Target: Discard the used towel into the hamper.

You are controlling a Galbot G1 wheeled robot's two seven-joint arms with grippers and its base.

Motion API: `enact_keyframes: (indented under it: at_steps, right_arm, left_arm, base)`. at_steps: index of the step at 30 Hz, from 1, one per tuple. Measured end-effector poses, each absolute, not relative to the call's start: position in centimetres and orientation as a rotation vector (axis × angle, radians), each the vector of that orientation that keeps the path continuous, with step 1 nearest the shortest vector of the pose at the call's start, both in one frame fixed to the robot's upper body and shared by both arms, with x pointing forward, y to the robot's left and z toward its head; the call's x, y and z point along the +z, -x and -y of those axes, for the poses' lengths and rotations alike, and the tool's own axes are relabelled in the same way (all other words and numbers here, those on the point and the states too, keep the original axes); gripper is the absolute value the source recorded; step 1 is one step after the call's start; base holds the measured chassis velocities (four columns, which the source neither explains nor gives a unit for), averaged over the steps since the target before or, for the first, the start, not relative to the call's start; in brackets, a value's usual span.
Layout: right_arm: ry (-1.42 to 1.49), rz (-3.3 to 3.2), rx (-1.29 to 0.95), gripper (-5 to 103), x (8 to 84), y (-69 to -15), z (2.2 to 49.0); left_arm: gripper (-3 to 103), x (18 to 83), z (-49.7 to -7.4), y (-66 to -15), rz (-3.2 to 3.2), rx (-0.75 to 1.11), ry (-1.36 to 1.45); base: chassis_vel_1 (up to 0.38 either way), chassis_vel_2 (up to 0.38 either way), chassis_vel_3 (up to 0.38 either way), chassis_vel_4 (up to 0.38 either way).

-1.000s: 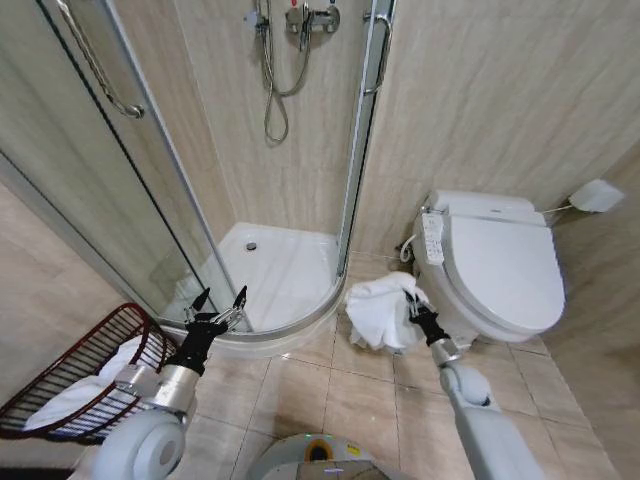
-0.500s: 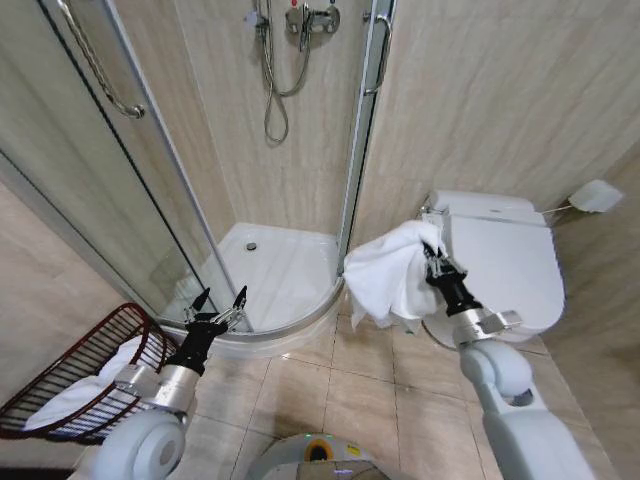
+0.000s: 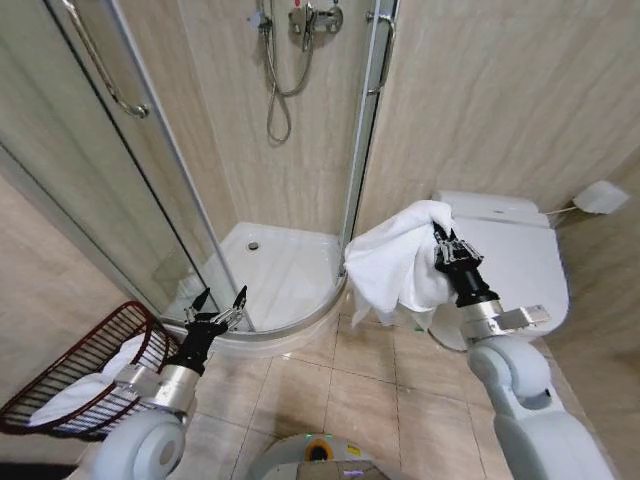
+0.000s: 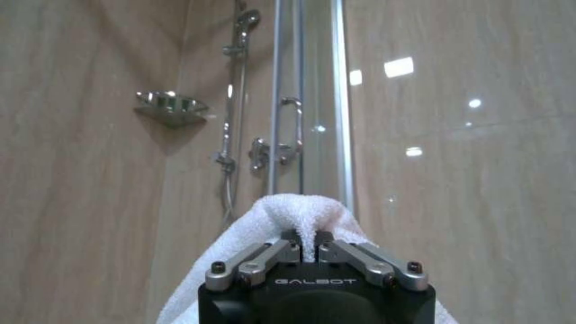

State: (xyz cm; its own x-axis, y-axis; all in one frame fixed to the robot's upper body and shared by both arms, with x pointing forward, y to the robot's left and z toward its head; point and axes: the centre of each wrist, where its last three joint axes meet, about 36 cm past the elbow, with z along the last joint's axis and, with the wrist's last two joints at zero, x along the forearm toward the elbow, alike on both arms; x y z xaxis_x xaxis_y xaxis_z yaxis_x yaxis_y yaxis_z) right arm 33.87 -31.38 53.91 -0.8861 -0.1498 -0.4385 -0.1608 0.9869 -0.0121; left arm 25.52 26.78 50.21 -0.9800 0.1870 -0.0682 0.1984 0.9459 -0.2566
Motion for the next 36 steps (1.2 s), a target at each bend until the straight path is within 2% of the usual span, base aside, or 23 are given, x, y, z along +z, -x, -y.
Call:
enact_keyframes:
  at_steps: [16, 36]
  right_arm:
    - [0.334, -2.590, 0.124, 6, 56.1, -32.6, 29.9]
    - [0.317, -2.554, 0.070, 6, 57.5, -30.2, 29.0]
  left_arm:
    - [100, 50.2, -26.8, -25.5, -3.056, -0.410, -0.303]
    - [100, 50.2, -26.8, -25.5, -3.056, -0.410, -0.303]
  base:
    - [0.082, 0.080, 0.081, 0.077]
    - [0.094, 0.096, 0.097, 0.095]
